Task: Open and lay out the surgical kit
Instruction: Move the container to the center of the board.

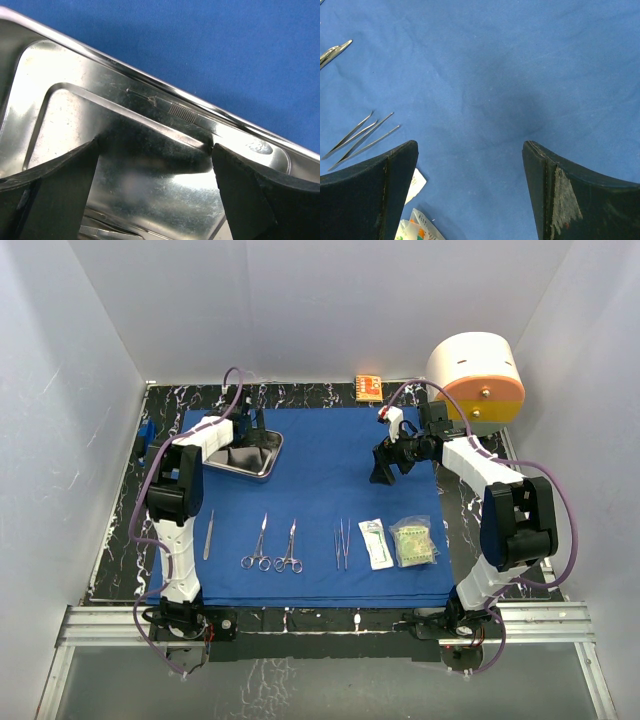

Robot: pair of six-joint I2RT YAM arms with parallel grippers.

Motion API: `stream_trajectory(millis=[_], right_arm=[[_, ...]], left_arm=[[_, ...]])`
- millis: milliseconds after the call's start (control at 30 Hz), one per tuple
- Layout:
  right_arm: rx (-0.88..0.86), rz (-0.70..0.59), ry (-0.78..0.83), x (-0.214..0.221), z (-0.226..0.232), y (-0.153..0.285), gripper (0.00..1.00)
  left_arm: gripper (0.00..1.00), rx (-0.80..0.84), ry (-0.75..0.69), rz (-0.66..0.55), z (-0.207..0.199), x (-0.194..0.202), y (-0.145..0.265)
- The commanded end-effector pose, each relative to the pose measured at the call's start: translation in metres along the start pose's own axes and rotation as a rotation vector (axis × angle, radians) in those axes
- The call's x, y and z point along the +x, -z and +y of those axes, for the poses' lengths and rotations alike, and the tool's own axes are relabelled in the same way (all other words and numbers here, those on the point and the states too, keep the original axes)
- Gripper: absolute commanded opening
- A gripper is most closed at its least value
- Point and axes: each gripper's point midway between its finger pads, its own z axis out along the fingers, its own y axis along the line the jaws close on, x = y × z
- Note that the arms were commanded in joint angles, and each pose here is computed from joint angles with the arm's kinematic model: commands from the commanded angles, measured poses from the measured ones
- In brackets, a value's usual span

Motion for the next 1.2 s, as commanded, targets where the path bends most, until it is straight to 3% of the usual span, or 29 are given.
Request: stream_trajectory(millis=[0,267,400,600,833,1167], right_arm=[[-0.002,-0.024,0.023,-0.008,-0.002,0.002,0.84],[-0.01,-0.041,0.015,-0.014,-0.001,0.002,0.81],[-0.036,-0.067,0.011,-0.022,0.004,0.002,0.8],[-0.043,-0.06,0.005,-0.02,0.005,0.001,0.78],[-0.034,-0.058,0.01,-0.017,0.005,0.002,0.78],[-0.031,-0.035,0.006,-0.009,0.002,-0.002,0.78]], left_arm=[[0.93,0.033,0.007,0.092,0.002,0.016,0.011],[0.9,0.238,-0.1,-0.193,-0.024,-0.043,0.046],[0.9,0.321,-0.294,-0.295,-0.034,-0.057,0.056],[0.9,0.464,-0.602,-0.31,-0.05,-0.046,0.055],[0.88,0.658,-0.862,-0.295,-0.046,-0.031,0.067],[0.83,0.954,-1.059,-0.307,-0.052,-0.016,0.07]])
